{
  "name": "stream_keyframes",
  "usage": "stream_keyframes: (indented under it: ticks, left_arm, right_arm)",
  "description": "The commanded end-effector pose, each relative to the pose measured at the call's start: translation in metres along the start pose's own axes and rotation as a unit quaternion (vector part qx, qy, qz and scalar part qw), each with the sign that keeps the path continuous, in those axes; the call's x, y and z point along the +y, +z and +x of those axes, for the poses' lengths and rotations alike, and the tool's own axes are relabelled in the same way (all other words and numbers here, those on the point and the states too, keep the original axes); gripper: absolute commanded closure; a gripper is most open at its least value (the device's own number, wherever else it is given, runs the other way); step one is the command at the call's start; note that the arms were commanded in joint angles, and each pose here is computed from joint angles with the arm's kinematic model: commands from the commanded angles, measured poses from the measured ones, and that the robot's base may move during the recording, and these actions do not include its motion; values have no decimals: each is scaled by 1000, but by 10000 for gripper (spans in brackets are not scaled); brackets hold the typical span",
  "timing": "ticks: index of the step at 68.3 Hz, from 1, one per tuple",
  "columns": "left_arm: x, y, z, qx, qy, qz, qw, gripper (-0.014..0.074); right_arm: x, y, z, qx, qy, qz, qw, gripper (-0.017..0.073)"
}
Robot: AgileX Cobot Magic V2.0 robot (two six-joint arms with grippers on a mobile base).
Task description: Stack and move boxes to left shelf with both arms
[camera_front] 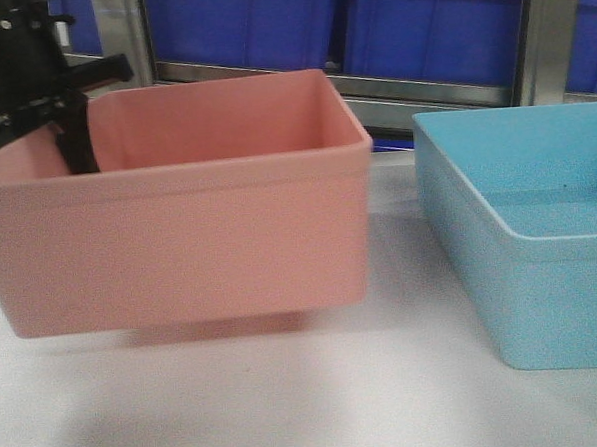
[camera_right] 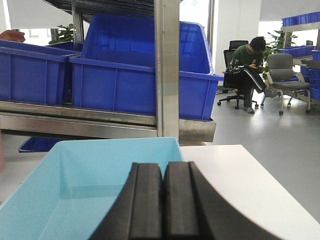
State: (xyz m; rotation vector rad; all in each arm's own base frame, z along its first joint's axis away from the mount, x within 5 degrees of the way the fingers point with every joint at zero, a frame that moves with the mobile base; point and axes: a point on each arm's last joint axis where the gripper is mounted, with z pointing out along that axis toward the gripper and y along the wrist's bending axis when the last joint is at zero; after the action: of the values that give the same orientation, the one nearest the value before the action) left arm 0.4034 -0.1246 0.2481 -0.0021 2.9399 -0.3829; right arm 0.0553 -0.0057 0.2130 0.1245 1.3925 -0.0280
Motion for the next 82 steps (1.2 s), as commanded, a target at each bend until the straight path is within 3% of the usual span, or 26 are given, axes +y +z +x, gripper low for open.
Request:
stream_keyframes:
  ticks: [1,6,14,25,53,59,70,77,82]
  left_arm:
    - [-31,-27,6,-66,-3,26,997,601]
    - [-48,-17,14,-69,0,31,997,601]
    - [-63,-5,23,-73,-6,32,997,601]
    - [-79,3,30,-76,18,31,996,601]
    - [-93,18,37,-58,28,42,997,600]
    - [-96,17,38,-54,35,55,996,529]
    - [-98,-1,40,-70,41,66,995,281]
    - [-98,-23,45,-90,54,71,992,260]
    - [-98,-43,50,-121,96,78,985,260]
  right_arm:
    - [1,-1,-9,-47,-7,-3,999,505]
    - [1,-1,-9,-47,-7,-3,999,505]
    - [1,-1,-9,-47,-7,-3,999,505]
    - [1,-1,-9,-47,-7,-3,999,505]
    - [1,-1,-9,-47,-7,-3,999,505]
    - [1,-1,-9,-47,-7,-3,999,505]
    - [1,-1,-9,-47,-7,-3,999,505]
    - [1,-1,-9,-47,-7,-3,999,505]
    - [1,-1,-9,-47,-7,-3,999,505]
